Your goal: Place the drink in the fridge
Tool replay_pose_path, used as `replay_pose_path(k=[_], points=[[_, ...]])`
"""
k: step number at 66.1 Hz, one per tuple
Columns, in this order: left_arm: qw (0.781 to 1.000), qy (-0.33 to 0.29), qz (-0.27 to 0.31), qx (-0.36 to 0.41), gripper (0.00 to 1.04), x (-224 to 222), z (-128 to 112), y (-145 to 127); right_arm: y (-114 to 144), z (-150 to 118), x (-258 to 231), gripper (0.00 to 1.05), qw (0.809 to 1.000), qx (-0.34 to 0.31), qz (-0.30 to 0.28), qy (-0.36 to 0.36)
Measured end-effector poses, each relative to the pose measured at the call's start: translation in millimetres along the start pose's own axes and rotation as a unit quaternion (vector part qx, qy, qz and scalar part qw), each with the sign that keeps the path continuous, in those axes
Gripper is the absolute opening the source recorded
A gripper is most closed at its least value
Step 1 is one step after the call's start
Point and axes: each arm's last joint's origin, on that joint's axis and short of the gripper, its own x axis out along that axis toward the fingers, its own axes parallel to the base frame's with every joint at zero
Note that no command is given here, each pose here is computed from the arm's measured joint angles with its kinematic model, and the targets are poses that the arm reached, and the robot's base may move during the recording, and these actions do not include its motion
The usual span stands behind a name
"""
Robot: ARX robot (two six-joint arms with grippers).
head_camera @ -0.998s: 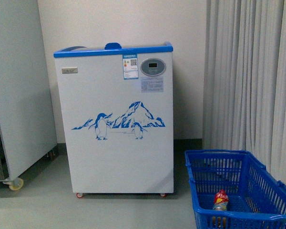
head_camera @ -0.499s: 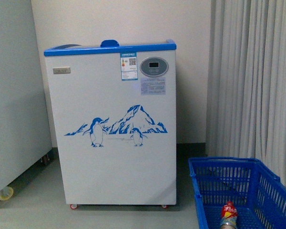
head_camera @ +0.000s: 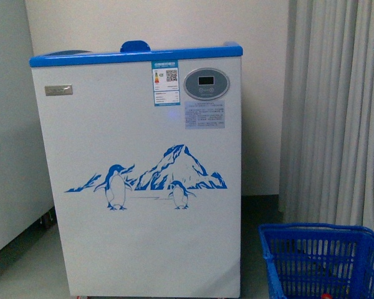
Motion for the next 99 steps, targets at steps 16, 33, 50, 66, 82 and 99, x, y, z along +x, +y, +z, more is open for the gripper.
replay_pose_path(k=[16,33,50,66,82,99], points=[[1.0,0.0,0.0,0.0,0.97,0.0,0.0,0.0,0.0,0.0,0.0,0.97,1.0,0.0,0.0,0.0],[1.0,0.0,0.0,0.0,0.97,0.0,0.0,0.0,0.0,0.0,0.0,0.97,1.0,0.0,0.0,0.0],[1.0,0.0,0.0,0.0,0.97,0.0,0.0,0.0,-0.2,-1.2,0.6,0.97,1.0,0.006,-0.009,0.013],[1.0,0.0,0.0,0.0,0.97,0.0,0.0,0.0,-54.4,-41.6,46.0,0.97,0.895,0.108,-0.192,0.388],[1.0,0.0,0.0,0.0,0.97,0.0,0.0,0.0,-95.5,-118.3,142.8,0.97,0.864,0.128,-0.187,0.449],[1.0,0.0,0.0,0.0,0.97,0.0,0.0,0.0,-88.1,-218.8,207.5,0.97,0.826,0.153,-0.184,0.51]])
